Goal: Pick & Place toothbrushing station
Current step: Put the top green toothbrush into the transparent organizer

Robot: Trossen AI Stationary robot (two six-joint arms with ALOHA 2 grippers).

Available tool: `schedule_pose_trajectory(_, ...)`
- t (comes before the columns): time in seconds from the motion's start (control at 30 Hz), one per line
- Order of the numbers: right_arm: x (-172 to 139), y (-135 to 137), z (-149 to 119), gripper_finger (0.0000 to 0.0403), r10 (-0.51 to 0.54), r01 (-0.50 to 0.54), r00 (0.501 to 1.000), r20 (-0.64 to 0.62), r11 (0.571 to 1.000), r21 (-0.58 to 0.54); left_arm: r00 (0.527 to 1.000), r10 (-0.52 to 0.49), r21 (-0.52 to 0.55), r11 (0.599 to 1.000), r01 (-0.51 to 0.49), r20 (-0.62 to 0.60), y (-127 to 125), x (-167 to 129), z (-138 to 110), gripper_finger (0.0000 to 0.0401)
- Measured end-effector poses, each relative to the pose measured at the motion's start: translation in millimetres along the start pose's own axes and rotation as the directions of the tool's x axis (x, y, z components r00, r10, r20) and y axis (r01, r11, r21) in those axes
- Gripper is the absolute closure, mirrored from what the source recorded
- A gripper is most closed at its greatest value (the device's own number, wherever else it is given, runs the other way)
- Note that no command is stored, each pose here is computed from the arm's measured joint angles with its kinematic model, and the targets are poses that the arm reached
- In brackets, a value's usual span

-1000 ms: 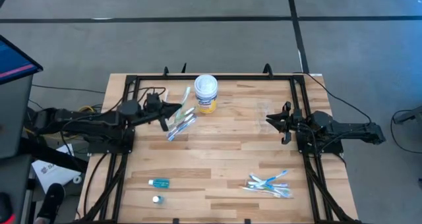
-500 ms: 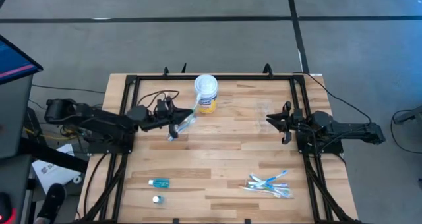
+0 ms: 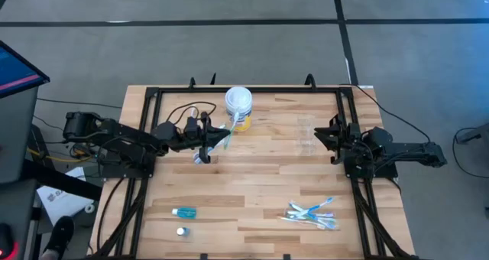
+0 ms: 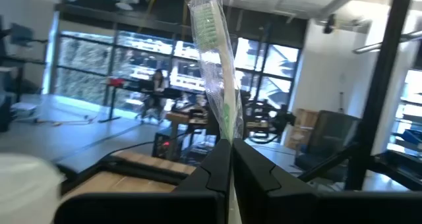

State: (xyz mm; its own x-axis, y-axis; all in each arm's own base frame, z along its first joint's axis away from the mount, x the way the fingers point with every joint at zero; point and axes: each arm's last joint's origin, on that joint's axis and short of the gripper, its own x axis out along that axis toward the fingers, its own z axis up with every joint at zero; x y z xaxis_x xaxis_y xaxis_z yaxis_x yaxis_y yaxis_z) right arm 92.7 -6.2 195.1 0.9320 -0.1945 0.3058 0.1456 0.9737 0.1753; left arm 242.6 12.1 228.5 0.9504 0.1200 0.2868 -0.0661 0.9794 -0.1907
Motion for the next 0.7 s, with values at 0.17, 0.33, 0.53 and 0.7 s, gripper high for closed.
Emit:
schedule_pose_trajectory(0.17, 5, 1, 4, 0.0332, 0.003, -0.003, 1.0, 0.007, 1.0, 0.0, 1.0, -0.009, 0.021, 1.0, 0.009, -0.012, -1, 16, -4, 0.0399)
schedule_pose_trajectory(0.33, 16, 5, 18, 0.0332, -0.001, 0.0, 1.0, -0.028, 1.0, -0.019, 1.0, -0.006, 0.023, 1.0, 0.007, -0.022, -1, 28, -8, 0.0399)
schedule_pose_trajectory(0.53, 37, 10, 26, 0.0332, -0.011, 0.006, 0.995, -0.102, 0.999, -0.047, 0.997, -0.067, 0.022, 0.997, 0.068, -0.027, -4, 39, -9, 0.0399)
schedule_pose_trajectory(0.7, 56, 15, 31, 0.0332, -0.013, 0.007, 0.993, -0.114, 0.999, -0.052, 0.996, -0.076, 0.021, 0.997, 0.077, -0.036, -4, 41, -11, 0.0399)
